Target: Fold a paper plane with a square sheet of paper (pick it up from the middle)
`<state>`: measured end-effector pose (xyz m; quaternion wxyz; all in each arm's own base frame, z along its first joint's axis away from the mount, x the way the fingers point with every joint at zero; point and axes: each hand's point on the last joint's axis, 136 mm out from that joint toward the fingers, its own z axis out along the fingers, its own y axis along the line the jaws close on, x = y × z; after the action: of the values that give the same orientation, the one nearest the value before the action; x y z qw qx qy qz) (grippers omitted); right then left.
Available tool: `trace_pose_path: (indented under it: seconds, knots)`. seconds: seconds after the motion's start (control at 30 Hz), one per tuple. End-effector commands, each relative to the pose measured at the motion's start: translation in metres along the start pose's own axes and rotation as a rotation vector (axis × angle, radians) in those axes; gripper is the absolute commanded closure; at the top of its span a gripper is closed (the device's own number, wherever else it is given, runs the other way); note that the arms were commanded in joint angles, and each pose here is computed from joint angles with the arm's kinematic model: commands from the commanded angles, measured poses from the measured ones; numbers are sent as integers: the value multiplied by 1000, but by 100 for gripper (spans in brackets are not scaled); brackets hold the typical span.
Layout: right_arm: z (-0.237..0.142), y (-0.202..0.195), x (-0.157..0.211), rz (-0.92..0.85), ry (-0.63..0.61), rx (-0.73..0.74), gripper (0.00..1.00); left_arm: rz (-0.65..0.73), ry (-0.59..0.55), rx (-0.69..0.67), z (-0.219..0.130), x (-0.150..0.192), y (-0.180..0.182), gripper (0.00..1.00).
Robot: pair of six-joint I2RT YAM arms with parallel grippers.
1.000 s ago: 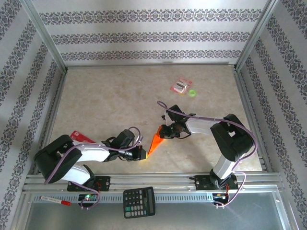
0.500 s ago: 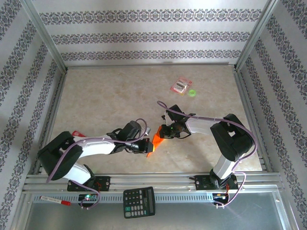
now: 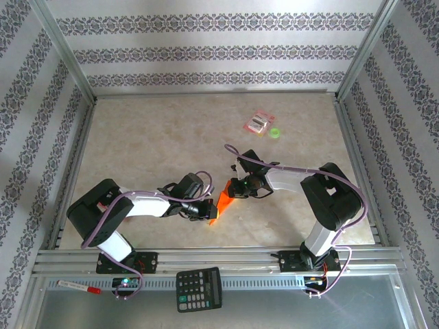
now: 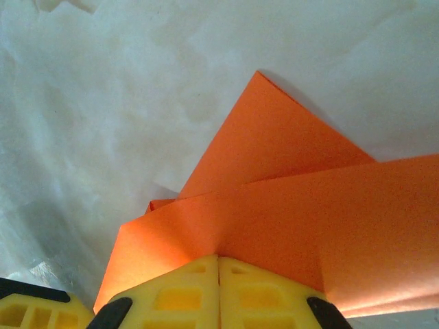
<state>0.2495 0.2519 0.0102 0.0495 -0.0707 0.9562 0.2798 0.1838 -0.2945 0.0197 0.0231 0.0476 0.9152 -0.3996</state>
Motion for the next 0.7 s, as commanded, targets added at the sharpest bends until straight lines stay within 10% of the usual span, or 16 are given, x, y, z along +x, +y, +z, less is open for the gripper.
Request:
trace_pose_path:
  seconds: [0.0,0.67]
  knots:
    - [17,-59,34,76,98,216,94,-5,-6,6,2,-2,10,100]
    - [-13,-3,-2,-32,18,66,84,-158,23,-88,2,30,60,100]
